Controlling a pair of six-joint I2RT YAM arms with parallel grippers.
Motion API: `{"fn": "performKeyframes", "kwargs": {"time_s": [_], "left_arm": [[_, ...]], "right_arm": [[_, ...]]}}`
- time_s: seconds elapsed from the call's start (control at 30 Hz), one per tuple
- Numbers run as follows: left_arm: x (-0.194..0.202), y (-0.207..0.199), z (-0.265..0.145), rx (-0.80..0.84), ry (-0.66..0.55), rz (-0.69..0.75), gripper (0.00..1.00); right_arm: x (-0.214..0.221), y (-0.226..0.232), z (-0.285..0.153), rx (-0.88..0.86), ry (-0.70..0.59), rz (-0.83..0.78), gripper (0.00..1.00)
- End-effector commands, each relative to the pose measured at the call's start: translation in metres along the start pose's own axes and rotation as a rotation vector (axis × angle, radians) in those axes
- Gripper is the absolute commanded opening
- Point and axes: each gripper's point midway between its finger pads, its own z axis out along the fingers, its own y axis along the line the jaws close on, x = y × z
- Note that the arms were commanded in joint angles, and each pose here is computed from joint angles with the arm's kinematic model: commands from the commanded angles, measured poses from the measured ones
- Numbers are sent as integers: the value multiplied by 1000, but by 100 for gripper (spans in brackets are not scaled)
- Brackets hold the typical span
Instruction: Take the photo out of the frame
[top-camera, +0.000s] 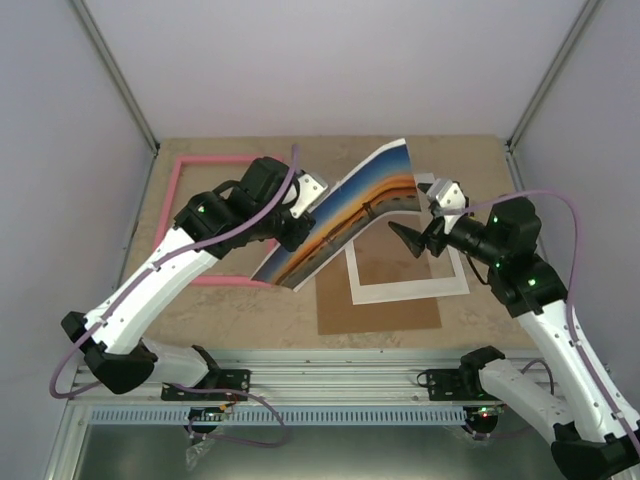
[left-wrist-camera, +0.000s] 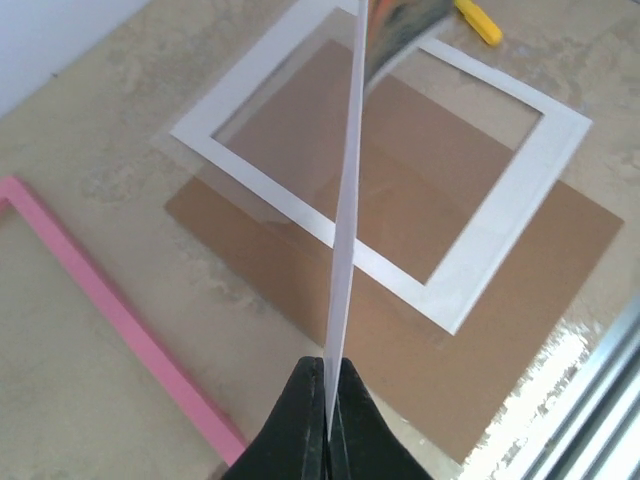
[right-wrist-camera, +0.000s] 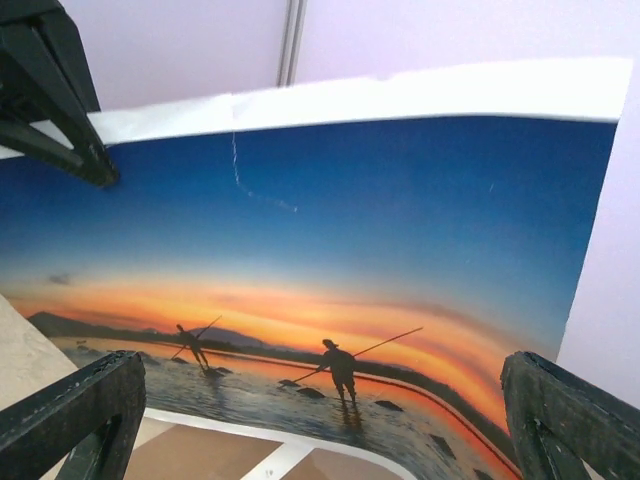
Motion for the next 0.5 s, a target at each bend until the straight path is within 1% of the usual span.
{"fn": "performKeyframes", "kwargs": {"time_s": [0.0,0.17,0.3,0.47], "left_arm": [[11,-25,2,98,24,17,0],[27,-43,9,173,78,14,0],[20,-57,3,240,66,22,0],[21,-75,0,302,82,39,0]], "right_arm": [[0,3,-11,30,-24,-17,97],[6,2,-15,57,-20,-7,97],[10,0,-16,76,-8,3,97],[6,-5,-24,123,-32,-7,97]]}}
